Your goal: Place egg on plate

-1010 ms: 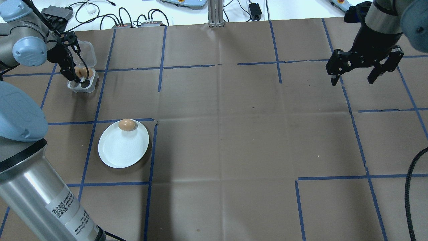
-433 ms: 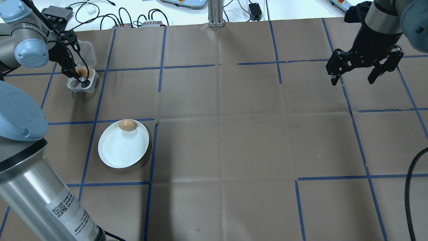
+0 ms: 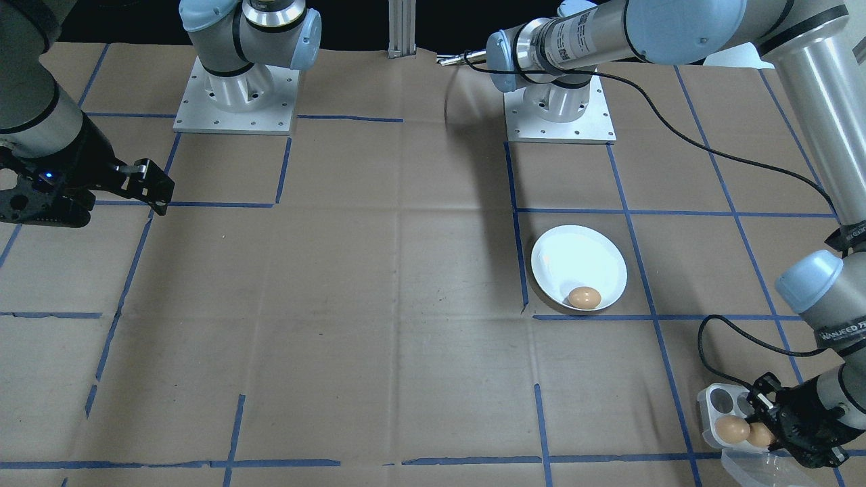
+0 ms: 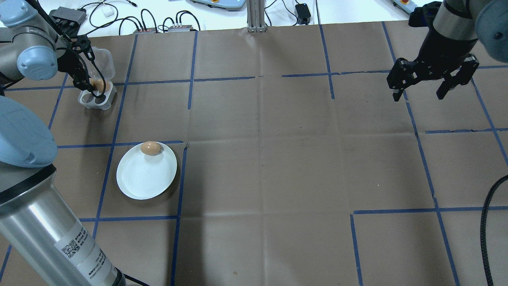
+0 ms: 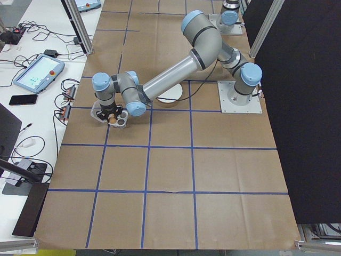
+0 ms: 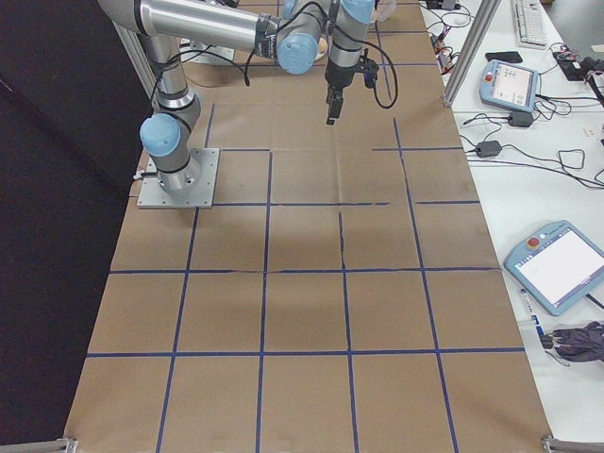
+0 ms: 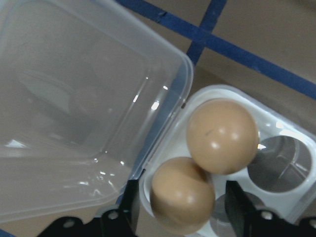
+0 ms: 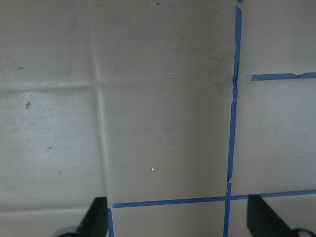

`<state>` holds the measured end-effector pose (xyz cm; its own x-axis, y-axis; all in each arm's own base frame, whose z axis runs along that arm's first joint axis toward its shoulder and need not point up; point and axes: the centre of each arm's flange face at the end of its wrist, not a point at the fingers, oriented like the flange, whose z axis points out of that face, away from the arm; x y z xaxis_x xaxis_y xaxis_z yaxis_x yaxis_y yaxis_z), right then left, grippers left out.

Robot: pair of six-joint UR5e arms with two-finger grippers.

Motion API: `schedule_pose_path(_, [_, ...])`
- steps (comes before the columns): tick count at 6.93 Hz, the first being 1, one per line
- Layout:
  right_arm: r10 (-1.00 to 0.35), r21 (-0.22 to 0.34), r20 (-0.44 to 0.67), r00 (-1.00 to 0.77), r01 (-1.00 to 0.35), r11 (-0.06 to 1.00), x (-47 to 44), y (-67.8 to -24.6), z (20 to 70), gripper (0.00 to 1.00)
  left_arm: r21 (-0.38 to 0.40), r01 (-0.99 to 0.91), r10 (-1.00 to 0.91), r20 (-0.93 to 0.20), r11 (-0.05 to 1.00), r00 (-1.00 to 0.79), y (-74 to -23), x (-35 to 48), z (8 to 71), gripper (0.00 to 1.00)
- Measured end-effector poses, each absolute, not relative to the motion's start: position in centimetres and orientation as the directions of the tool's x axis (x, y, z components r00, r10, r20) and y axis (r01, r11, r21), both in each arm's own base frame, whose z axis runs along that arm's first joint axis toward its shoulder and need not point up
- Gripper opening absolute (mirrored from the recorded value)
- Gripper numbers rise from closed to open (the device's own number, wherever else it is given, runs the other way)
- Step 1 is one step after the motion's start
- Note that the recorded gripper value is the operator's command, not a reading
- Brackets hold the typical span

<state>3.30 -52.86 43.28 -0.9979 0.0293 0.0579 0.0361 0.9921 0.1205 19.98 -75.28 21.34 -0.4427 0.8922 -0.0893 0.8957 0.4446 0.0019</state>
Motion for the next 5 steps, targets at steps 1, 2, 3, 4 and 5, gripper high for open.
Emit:
schedule_pose_path(1, [0.029, 0.120, 0.058, -0.998, 0.036, 0.992, 3.3, -52.9, 43.3, 1.00, 0.002, 0.896, 0.892, -0.095, 0.445, -0.442, -75.3, 19.8, 21.7, 0.30])
schedule_pose_path(2, [0.029, 0.121, 0.058, -0.998, 0.036, 0.992, 3.3, -52.9, 43.3, 1.00, 0.004, 0.897, 0.892, -0.105, 0.443, -0.440, -75.3, 19.5, 22.8, 0.30])
schedule_pose_path(3, [0.029, 0.121, 0.058, -0.998, 0.036, 0.992, 3.3, -52.9, 43.3, 1.00, 0.009, 0.897, 0.892, -0.114, 0.442, -0.438, -74.7, 19.1, 24.9, 0.30])
schedule_pose_path(4, [0.029, 0.121, 0.058, -0.998, 0.036, 0.992, 3.3, -52.9, 43.3, 1.00, 0.014, 0.896, 0.891, -0.113, 0.443, -0.439, -73.6, 18.6, 27.4, 0.30])
schedule_pose_path(5, [0.029, 0.121, 0.058, -0.998, 0.036, 0.992, 3.3, -52.9, 43.3, 1.00, 0.016, 0.892, 0.888, -0.102, 0.451, -0.447, -71.9, 17.8, 29.7, 0.30])
